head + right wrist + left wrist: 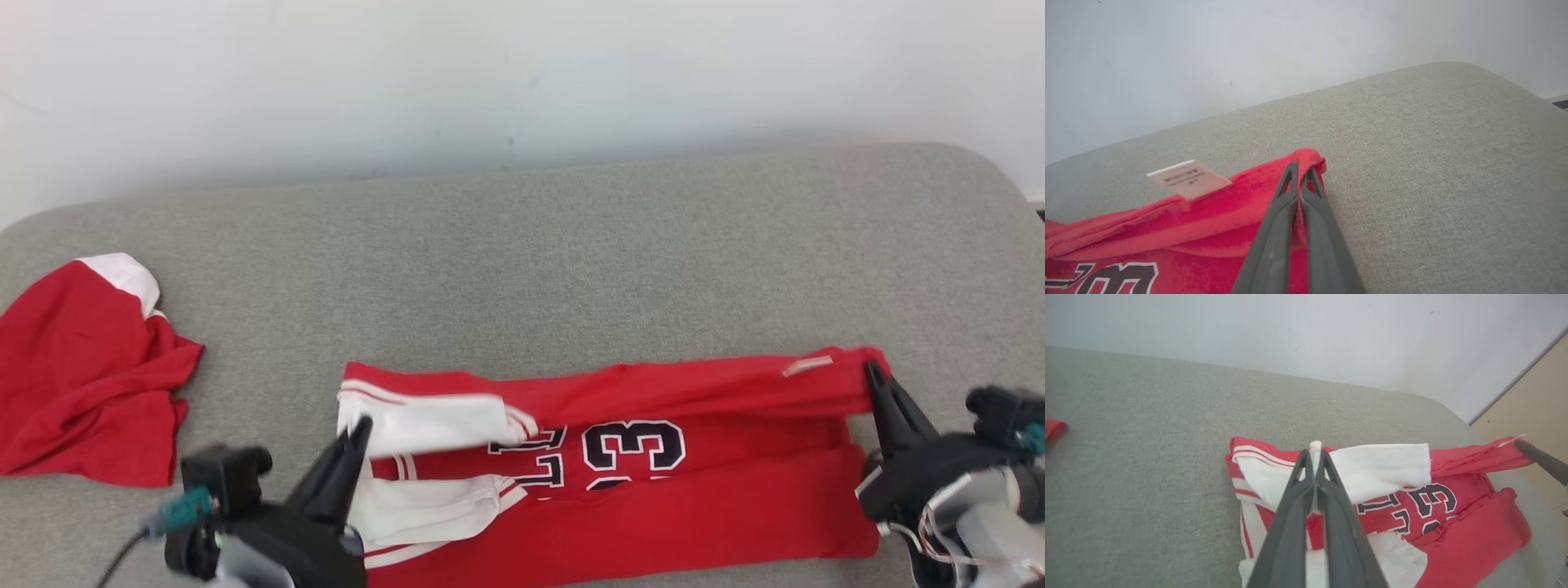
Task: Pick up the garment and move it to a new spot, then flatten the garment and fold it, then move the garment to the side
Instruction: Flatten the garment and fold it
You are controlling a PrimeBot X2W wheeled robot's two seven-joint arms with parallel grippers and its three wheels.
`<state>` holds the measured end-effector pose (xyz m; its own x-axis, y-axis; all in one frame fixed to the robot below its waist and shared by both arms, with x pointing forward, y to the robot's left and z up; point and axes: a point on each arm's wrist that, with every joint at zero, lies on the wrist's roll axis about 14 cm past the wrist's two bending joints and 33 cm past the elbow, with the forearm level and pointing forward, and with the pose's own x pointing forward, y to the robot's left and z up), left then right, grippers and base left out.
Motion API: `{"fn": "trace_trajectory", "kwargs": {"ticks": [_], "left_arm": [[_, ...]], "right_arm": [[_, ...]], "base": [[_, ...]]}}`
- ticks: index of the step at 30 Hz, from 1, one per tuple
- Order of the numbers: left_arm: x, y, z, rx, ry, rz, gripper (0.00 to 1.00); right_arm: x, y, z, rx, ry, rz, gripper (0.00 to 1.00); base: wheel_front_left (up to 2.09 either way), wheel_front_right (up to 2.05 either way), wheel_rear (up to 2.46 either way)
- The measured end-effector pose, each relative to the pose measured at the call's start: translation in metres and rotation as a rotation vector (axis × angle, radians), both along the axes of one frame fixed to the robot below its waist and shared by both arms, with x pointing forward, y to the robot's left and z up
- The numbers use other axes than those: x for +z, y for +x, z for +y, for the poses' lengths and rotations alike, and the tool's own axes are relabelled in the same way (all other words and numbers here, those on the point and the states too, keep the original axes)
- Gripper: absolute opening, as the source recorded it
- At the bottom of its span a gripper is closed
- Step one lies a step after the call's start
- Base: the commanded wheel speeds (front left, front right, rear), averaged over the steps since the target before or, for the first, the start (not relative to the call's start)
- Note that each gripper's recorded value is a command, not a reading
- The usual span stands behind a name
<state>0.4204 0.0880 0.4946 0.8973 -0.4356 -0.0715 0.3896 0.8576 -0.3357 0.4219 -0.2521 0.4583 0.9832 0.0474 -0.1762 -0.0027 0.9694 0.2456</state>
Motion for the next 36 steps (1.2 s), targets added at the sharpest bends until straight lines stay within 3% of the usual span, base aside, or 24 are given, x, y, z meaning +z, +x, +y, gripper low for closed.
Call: {"fn": "trace_trajectory", "kwargs": {"ticks": [6,7,8,9,10,20,29,36], "left_arm": [[-0.02,-0.035,0.01,0.058,-0.021,0.062,0.0],[-0.023,-0.038,0.012,0.068,-0.012,0.065,0.0],[-0.025,-0.041,0.014,0.077,-0.013,0.069,0.49],[-0.028,-0.043,0.014,0.085,-0.018,0.076,1.0],[-0.03,-0.045,0.013,0.088,-0.016,0.078,1.0],[-0.004,-0.036,0.042,0.234,-0.001,-0.05,1.0],[0.035,-0.041,0.087,0.4,0.149,-0.252,1.0],[0.031,-0.053,0.112,0.47,0.232,-0.263,1.0]], "right_arm": [[-0.012,-0.029,0.005,-0.012,0.042,0.008,0.0],[-0.016,-0.034,0.006,-0.014,0.047,0.017,0.04],[-0.02,-0.038,0.007,-0.015,0.051,0.027,0.3],[-0.022,-0.041,0.007,-0.017,0.053,0.032,0.81],[-0.024,-0.044,0.007,-0.019,0.053,0.037,1.0],[-0.02,-0.052,-0.005,-0.038,0.034,0.026,1.0],[-0.044,-0.05,-0.002,-0.031,0.015,0.136,1.0],[-0.068,-0.046,0.007,-0.021,0.019,0.235,1.0]], "base": [[0.0,0.0,0.0],[0.0,0.0,0.0],[0.0,0.0,0.0],[0.0,0.0,0.0],[0.0,0.0,0.0],[0.0,0.0,0.0],[0.0,0.0,0.0],[0.0,0.0,0.0]]}}
